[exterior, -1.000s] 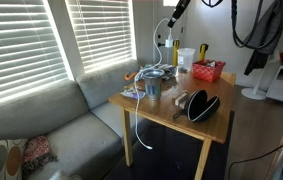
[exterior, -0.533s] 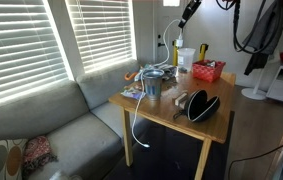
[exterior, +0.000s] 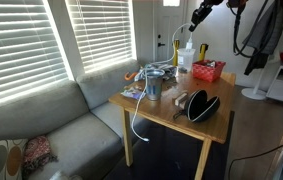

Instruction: Move the phone charger from the silver cup to the basket

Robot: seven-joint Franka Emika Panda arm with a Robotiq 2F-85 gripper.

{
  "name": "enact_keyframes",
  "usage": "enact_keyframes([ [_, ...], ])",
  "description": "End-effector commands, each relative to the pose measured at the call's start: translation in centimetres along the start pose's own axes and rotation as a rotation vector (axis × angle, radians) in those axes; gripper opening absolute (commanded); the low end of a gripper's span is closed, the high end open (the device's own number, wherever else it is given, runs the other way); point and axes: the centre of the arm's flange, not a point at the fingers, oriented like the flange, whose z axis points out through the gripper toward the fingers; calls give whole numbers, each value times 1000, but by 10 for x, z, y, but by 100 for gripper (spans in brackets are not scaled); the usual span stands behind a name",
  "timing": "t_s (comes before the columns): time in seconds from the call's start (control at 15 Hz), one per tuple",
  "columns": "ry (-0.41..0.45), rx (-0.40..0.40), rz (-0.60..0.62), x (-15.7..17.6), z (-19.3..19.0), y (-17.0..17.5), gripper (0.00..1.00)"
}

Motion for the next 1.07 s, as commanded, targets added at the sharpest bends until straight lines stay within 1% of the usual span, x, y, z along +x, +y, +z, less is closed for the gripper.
enact_keyframes([
  [0.0, 12, -110, 116, -22, -3, 15, 1],
  [0.27, 2, -183, 219, -34, 2, 34, 1],
  [0.6, -16, -225, 266, -38, 7, 40, 1],
  [0.8, -39, -216, 307, -44, 11, 43, 1],
  [0.87, -42, -203, 296, -45, 13, 41, 1],
  [0.93, -46, -193, 281, -36, 17, 45, 4],
  [1.0, -48, -193, 281, -37, 18, 45, 4],
])
